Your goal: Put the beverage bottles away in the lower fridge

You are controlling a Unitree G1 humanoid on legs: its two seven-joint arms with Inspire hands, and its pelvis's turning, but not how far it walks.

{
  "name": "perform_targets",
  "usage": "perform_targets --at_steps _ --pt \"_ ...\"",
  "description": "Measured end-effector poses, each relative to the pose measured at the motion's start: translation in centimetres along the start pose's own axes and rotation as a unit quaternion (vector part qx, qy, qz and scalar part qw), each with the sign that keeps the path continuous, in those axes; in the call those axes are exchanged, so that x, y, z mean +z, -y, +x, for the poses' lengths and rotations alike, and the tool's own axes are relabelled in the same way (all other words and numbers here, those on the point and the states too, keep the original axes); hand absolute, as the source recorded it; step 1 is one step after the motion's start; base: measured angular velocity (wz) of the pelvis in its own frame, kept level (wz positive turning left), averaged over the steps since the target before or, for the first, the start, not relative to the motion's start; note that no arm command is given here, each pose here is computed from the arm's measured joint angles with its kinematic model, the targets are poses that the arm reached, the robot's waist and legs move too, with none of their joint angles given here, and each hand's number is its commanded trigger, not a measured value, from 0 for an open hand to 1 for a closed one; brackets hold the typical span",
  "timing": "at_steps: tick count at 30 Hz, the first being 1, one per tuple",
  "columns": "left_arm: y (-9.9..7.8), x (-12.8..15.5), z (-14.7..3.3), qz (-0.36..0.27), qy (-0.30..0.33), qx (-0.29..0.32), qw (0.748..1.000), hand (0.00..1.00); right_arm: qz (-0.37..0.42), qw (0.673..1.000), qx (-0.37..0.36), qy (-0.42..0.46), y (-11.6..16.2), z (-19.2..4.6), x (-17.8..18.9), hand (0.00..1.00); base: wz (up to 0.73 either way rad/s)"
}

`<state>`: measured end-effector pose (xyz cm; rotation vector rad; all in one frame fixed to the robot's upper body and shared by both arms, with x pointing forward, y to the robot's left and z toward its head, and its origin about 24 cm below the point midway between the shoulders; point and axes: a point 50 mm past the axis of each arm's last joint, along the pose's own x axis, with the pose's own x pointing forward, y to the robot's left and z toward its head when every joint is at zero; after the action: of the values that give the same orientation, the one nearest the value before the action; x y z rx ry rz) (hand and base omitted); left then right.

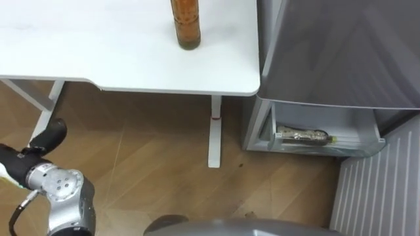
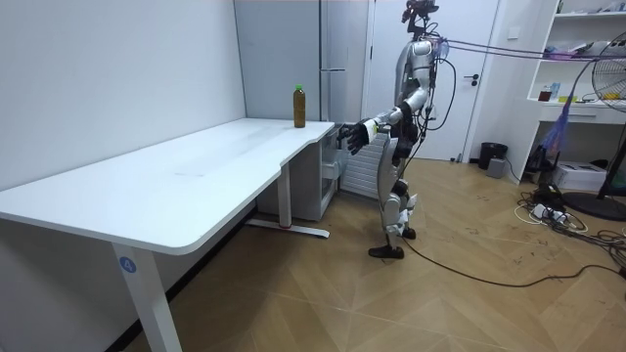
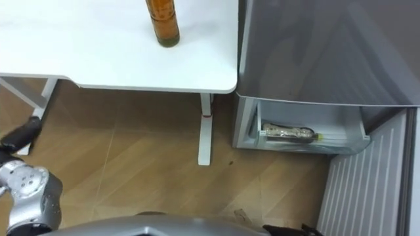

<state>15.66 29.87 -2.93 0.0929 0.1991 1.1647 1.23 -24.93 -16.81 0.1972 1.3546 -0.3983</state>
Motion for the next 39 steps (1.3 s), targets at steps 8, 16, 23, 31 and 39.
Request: perform_targets --at_steps 8,16,23,31,39 --pt "2.2 6.2 -0.8 -0.099 0.104 -0.078 0.987 0.00 -0.013 1.000 -0.005 0.002 0.4 0.0 0.0 0.00 0.01" --pt "3.9 8.4 -1.7 -0.143 0.124 -0.176 0.966 0.00 -0.002 1.000 0.012 0.010 0.4 -0.1 0.3 0.00 -0.02" --pt "5.7 9.7 -2.0 -0.183 0.117 -0.257 0.942 0.00 0.000 1.000 0.020 0.013 0.5 -0.1 0.5 0.00 0.00" --pt "6.9 9.2 -2.7 -0.154 0.095 -0.330 0.926 0.00 0.014 1.000 0.025 0.005 0.3 -0.1 0.5 0.00 -0.04" --pt "7.9 9.8 -2.8 -0.150 0.091 -0.366 0.914 0.00 0.021 0.999 0.024 -0.001 0.3 0.0 0.6 0.00 -0.08"
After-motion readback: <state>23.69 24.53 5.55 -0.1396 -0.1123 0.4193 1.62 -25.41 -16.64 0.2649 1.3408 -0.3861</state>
